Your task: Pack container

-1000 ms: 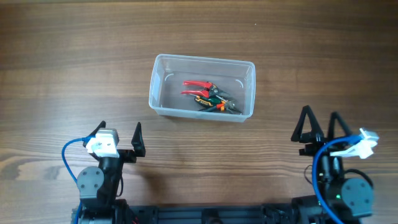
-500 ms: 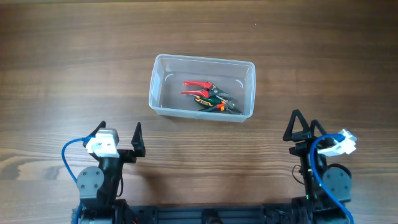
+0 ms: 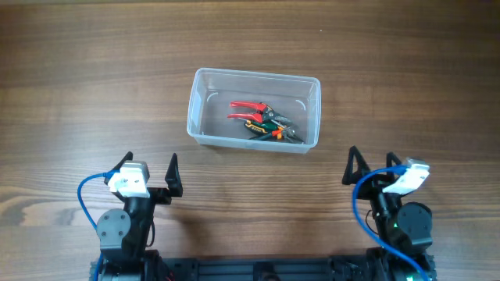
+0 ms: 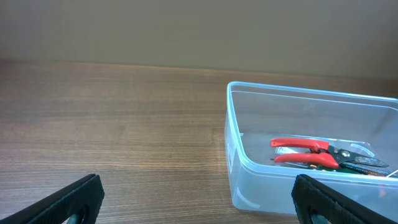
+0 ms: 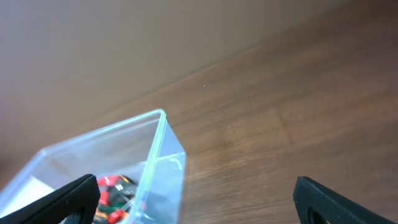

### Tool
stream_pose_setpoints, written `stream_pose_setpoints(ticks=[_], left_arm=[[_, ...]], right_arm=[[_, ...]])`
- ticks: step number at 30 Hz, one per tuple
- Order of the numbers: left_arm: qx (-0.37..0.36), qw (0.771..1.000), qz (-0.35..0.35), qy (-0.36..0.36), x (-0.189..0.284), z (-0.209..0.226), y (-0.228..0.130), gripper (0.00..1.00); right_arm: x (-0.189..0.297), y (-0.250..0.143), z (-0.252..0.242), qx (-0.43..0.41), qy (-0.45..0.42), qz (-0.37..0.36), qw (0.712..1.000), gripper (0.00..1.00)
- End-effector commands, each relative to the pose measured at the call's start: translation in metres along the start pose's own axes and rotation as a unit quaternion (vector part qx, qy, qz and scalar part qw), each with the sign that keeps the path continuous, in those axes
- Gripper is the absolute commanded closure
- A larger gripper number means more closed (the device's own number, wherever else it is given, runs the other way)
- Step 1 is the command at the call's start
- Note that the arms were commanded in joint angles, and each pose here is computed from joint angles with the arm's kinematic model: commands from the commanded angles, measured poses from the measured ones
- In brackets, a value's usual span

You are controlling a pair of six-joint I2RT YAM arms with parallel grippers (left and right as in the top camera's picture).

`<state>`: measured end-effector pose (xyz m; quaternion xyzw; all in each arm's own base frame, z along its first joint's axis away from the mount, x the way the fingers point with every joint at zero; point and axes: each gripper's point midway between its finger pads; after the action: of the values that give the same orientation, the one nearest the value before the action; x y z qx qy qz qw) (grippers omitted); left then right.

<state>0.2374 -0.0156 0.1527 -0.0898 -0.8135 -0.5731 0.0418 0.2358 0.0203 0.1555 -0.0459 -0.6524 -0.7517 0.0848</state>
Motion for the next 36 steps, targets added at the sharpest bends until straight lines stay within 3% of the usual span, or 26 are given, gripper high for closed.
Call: stream_pose_setpoints(ticks=[1, 4, 36], left_arm=[[-0.008, 1.000, -0.001, 0.003, -0.0006, 0.0022, -0.0019, 0.00], [-0.008, 1.000, -0.001, 0.003, -0.0006, 0.0022, -0.0020, 0.00], [-0.008, 1.000, -0.001, 0.003, -0.0006, 0.0022, -0.0020, 0.00]], right_arm=[[0.0012, 0.0013, 0.0064, 0.210, 0.018, -0.008, 0.978, 0.00], [0.0011, 0.0027, 0.0037, 0.288, 0.009, -0.010, 0.958, 0.00], [0.0010, 0.0024, 0.0020, 0.269, 0.005, -0.008, 0.963, 0.00]])
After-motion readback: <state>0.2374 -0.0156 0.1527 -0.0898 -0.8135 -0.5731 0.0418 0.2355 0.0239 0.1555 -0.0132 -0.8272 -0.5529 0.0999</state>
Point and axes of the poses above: each gripper's point midway between its finger pads, its own x axis back along the fingers, its own z axis along the line the jaws close on, y = z × x, and after that the axes turned 14 degrees about x, right-handed
